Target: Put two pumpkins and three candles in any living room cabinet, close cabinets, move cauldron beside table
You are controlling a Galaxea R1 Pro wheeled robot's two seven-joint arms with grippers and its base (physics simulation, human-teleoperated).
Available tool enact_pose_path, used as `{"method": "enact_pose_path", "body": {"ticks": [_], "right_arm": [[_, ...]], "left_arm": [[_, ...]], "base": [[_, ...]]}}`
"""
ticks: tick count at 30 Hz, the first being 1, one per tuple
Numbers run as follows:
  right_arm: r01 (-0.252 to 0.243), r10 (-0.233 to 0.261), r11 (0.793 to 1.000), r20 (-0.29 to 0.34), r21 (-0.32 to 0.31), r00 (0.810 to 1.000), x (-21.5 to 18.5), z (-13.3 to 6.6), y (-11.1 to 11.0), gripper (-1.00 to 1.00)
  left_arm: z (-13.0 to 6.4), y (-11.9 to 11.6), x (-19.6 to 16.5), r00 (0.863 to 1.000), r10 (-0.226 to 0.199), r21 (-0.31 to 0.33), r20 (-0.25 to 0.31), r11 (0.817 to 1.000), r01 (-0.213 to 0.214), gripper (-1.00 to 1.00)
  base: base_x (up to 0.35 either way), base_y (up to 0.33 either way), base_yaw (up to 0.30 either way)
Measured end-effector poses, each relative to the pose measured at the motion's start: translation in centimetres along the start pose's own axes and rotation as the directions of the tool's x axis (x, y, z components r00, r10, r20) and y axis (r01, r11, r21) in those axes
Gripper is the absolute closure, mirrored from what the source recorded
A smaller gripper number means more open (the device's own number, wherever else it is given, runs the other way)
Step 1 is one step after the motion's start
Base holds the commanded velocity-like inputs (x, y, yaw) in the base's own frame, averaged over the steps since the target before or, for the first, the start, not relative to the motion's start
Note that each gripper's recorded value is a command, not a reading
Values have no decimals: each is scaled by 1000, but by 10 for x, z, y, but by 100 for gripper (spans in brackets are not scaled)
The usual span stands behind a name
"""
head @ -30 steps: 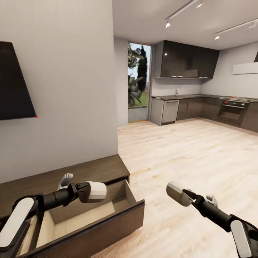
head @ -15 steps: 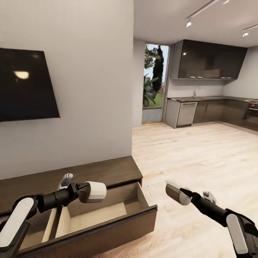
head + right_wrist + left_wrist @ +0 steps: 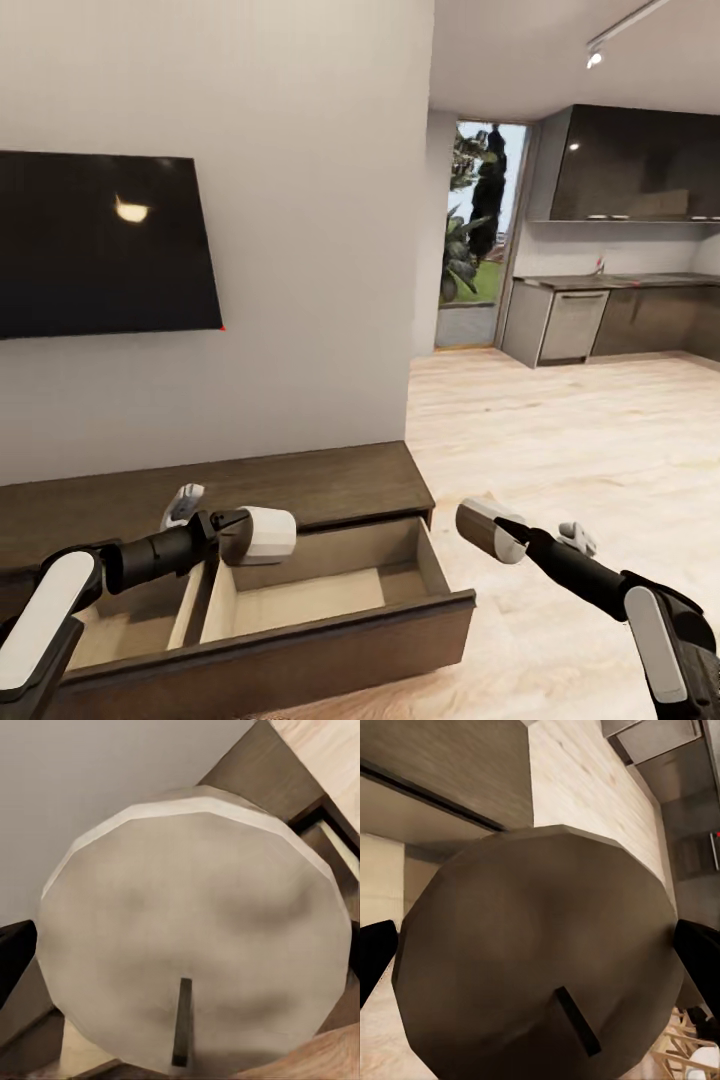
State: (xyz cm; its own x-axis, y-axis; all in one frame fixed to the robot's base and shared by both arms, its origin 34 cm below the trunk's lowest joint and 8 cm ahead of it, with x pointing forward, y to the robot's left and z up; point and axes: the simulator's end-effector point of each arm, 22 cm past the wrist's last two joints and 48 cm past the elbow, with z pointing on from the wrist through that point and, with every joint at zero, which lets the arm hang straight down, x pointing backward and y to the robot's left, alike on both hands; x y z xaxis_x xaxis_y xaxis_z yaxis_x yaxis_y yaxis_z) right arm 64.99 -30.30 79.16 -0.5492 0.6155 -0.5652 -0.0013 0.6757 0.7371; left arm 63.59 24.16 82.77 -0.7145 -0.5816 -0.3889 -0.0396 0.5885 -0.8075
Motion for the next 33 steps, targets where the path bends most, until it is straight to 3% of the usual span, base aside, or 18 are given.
{"method": "enact_pose_path", "body": {"ticks": [21,33], "right_arm": [[4,-4,1000,2,-8,1000,0,1,3,100],[-9,9,999,4,-38,1000,-2,-1,11,100]], "left_arm": [[0,0,0,1000,1,-2,-1,1000,-1,100],[0,-1,0,1000,-4,6,-1,1000,4,100]], "base": [[68,7,270],[51,24,35]]}}
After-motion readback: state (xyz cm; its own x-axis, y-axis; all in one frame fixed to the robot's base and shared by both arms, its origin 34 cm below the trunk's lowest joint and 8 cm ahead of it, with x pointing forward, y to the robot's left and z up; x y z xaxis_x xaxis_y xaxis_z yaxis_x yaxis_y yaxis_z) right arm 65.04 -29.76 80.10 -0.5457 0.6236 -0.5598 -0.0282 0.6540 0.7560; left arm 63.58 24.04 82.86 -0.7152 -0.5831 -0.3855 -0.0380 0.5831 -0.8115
